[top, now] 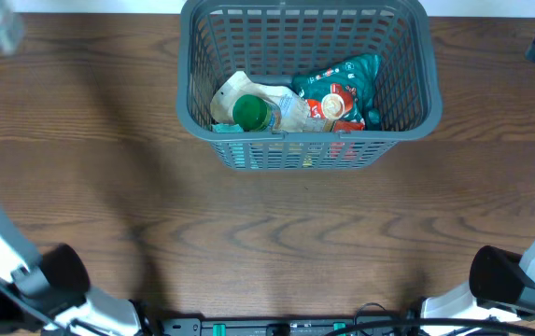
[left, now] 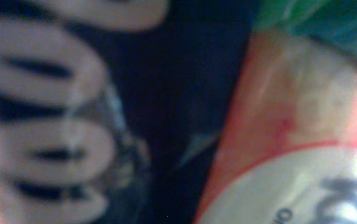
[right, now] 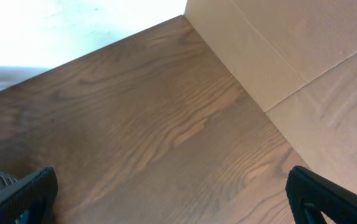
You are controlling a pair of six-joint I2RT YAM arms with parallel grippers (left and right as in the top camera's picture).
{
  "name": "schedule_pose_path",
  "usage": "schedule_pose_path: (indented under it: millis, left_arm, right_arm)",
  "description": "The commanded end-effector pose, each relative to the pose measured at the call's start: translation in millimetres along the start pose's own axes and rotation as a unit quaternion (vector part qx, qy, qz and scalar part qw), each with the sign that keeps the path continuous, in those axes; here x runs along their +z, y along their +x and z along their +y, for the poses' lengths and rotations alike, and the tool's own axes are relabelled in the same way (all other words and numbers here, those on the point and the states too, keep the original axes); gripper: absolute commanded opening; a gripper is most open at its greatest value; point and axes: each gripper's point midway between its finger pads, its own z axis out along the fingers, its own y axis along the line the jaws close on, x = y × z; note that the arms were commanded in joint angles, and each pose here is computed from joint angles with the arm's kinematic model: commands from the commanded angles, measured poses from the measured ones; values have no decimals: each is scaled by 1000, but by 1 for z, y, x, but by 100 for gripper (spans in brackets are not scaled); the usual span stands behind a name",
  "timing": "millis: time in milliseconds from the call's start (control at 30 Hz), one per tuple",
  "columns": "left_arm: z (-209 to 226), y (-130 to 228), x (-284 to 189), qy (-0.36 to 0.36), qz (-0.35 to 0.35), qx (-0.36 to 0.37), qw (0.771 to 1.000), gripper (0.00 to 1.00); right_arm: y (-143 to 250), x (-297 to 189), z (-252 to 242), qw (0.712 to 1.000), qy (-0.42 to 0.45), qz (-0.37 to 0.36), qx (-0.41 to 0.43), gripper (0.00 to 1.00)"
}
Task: Pack container
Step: 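Carry the tissue pack with the left gripper and place it in the basket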
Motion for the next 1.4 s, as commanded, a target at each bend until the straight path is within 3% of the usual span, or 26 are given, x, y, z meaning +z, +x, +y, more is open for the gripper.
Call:
schedule_pose_path:
  millis: [0, 100, 267, 700, 833, 1000, 1367]
  left_arm:
    - [-106, -36, -8, 132, -58, 50, 988, 6]
    - [-168, -46, -7, 193, -92, 112, 970, 6]
    - [-252, -23, 6, 282, -91, 176, 939, 6]
    - [-405, 114, 62, 439, 42, 167, 882, 6]
    - [-419, 159, 80, 426, 94, 181, 882, 6]
    - [-411, 211, 89, 388, 158, 262, 869, 6]
    - [-382, 280, 80, 379, 250, 394, 799, 6]
  right_arm:
    - [0, 0, -3, 1000, 4, 0, 11, 99]
    - [0, 0, -3, 1000, 3, 0, 11, 99]
    - [0, 0, -3, 1000, 3, 0, 11, 99]
    - [0, 0, -3, 1000, 3, 0, 11, 99]
    - [0, 0, -3, 1000, 4, 0, 11, 99]
    - [0, 0, -3, 1000, 3, 0, 11, 99]
    - [0, 0, -3, 1000, 3, 0, 11, 99]
